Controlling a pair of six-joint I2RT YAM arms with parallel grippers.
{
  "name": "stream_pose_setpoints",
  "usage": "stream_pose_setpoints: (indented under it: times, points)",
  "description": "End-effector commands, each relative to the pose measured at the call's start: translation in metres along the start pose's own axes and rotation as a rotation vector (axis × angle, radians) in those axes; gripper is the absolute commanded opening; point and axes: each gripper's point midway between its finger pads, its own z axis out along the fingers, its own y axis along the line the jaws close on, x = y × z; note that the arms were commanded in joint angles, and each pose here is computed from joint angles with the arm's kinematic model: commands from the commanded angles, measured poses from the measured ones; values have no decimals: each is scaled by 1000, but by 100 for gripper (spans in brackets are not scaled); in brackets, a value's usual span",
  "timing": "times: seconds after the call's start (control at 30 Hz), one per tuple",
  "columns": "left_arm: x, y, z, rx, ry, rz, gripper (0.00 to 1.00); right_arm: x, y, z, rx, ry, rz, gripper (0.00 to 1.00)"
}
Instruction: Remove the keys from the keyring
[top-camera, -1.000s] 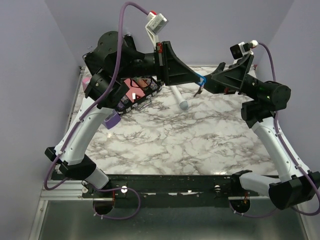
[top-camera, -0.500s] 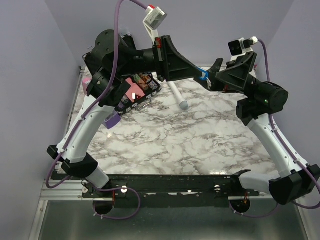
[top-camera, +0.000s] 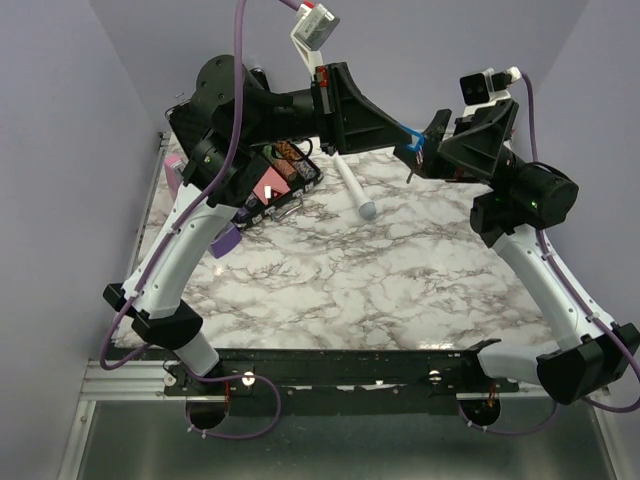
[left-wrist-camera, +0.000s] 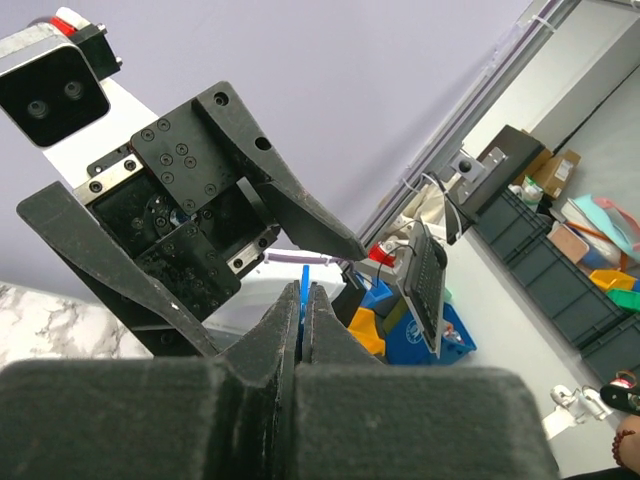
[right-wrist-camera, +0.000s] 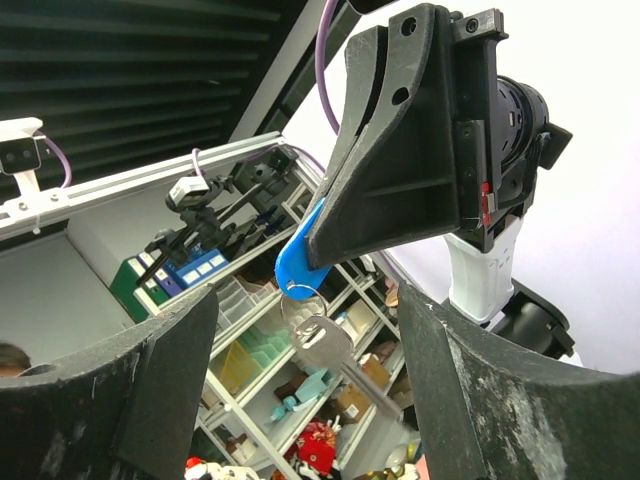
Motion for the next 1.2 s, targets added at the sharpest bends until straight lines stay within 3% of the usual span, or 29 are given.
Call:
stream_pose_setpoints:
  times: [0.0, 0.6, 1.17]
  points:
    - [-6, -14, 0, 45, -9, 34, 0, 1, 20, 4, -67, -1, -42, 77]
    - [-14, -10, -4, 35, -31, 57, 0, -1, 17, 4, -80, -8, -28, 52]
    - [-18, -9, -5, 30, -43, 68, 0, -2, 12, 2, -71, -14, -27, 43]
